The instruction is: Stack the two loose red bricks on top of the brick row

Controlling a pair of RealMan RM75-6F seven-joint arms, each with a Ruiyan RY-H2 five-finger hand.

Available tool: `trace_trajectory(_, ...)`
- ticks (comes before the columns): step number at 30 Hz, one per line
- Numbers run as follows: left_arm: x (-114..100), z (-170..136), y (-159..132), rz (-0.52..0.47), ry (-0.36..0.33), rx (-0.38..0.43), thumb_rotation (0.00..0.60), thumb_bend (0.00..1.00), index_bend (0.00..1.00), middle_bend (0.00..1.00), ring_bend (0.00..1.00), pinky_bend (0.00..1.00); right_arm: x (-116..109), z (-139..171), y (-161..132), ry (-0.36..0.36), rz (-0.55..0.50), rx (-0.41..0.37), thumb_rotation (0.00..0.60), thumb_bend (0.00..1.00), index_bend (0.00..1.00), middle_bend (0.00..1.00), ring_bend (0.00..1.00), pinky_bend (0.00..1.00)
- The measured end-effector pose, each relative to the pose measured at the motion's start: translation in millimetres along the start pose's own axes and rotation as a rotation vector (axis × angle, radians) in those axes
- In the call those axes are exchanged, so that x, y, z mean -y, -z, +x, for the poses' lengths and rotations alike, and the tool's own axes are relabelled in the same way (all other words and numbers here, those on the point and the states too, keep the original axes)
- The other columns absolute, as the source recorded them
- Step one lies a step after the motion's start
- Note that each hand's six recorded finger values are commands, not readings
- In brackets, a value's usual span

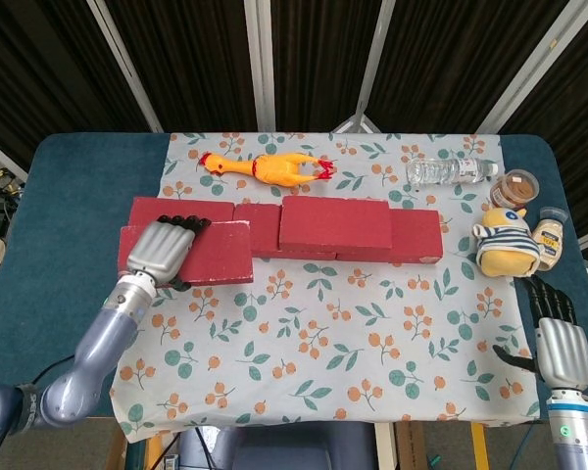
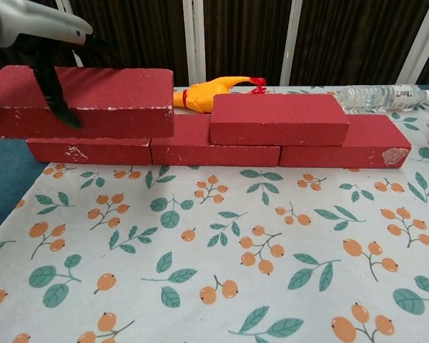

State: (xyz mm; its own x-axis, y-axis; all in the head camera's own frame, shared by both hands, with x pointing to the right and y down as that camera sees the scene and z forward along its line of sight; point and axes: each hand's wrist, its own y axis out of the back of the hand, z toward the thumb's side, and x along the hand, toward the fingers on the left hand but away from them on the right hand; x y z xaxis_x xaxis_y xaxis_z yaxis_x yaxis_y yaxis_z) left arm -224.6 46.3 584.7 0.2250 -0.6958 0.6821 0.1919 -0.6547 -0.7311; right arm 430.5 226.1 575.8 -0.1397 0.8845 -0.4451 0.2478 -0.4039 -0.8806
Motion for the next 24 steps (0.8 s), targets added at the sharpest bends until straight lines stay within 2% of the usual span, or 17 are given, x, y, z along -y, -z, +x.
trace_trajectory(6, -21.0, 44.9, 8.5, 0.057, 0.029, -0.005, 0.6, 0.06, 0.3, 0.33, 0.25, 0.26, 5.6, -3.6, 2.6, -0.009, 0.029, 0.029, 0.6, 0.06, 0.0, 0.03, 0.0, 0.0)
trace_trajectory(15, -28.6, 100.1, 13.3, 0.085, 0.031, 0.053, 0.6, 0.06, 0.32, 0.34, 0.25, 0.25, 14.0, -6.2, 1.7, -0.029, 0.054, 0.055, 0.6, 0.06, 0.0, 0.03, 0.0, 0.0)
trace_trajectory(24, -23.3, 116.0, 7.7, 0.061, -0.004, 0.136, 0.6, 0.06, 0.31, 0.33, 0.25, 0.25, 17.2, -8.4, 3.9, -0.032, 0.067, 0.08, 0.6, 0.06, 0.0, 0.03, 0.0, 0.0)
